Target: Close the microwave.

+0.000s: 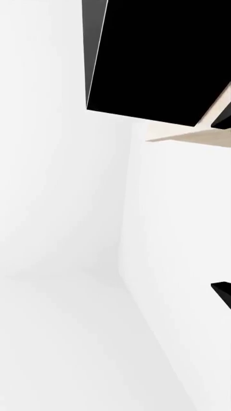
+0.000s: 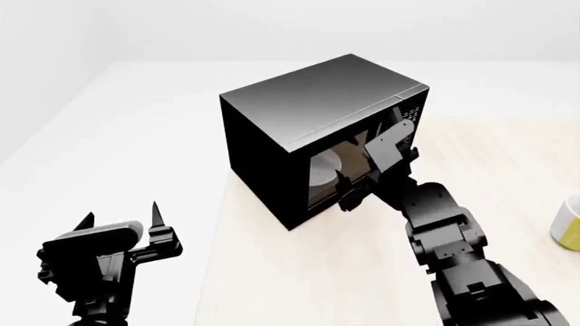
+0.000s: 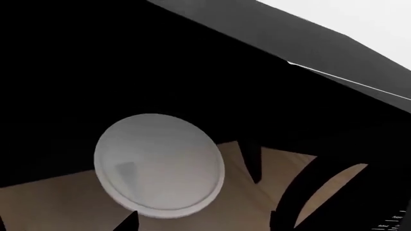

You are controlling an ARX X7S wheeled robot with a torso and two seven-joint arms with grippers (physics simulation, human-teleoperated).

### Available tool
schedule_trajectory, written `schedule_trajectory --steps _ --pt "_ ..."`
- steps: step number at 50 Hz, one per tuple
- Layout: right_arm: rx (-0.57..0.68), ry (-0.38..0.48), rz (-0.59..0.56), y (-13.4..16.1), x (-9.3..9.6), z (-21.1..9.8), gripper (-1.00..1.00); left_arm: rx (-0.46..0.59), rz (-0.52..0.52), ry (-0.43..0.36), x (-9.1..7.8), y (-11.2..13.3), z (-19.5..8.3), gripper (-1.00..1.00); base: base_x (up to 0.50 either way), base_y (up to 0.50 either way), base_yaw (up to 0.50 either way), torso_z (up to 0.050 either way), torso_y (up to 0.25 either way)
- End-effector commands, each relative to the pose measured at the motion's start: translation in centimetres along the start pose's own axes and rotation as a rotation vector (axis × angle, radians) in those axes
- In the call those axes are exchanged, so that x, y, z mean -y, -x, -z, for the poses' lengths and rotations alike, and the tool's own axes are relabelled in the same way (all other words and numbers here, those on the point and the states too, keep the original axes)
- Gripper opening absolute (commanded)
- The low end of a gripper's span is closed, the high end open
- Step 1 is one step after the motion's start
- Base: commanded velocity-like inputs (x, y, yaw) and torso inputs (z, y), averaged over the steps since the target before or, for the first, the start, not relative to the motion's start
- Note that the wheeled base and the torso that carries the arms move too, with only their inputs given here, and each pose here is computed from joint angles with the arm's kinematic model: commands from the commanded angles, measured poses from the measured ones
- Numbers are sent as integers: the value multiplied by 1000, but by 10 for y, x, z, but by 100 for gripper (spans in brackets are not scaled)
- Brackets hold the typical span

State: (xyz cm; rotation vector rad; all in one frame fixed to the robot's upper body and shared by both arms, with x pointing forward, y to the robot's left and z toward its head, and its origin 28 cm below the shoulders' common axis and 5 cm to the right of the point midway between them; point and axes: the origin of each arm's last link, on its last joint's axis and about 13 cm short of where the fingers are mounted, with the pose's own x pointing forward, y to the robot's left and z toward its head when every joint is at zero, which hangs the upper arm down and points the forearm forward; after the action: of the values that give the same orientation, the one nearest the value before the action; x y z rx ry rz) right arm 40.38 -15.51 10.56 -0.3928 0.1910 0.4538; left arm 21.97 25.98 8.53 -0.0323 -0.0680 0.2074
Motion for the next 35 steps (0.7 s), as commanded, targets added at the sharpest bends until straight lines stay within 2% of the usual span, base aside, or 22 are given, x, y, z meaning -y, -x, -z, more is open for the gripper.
schedule_trajectory --steps 1,5,18,35 --pt "103 -71 2 -8 -4 -16 100 -1 -1 2 0 0 -1 100 0 0 0 0 0" --pt "102 -57 51 -7 -4 -14 100 -2 1 0 0 0 -1 100 0 0 0 0 2" --pt "190 -153 235 -1 -2 -11 100 -3 3 -2 0 1 -1 100 6 2 5 0 1" --pt "264 -125 275 49 -34 -19 100 -2 4 -5 1 1 1 100 1 0 1 0 1"
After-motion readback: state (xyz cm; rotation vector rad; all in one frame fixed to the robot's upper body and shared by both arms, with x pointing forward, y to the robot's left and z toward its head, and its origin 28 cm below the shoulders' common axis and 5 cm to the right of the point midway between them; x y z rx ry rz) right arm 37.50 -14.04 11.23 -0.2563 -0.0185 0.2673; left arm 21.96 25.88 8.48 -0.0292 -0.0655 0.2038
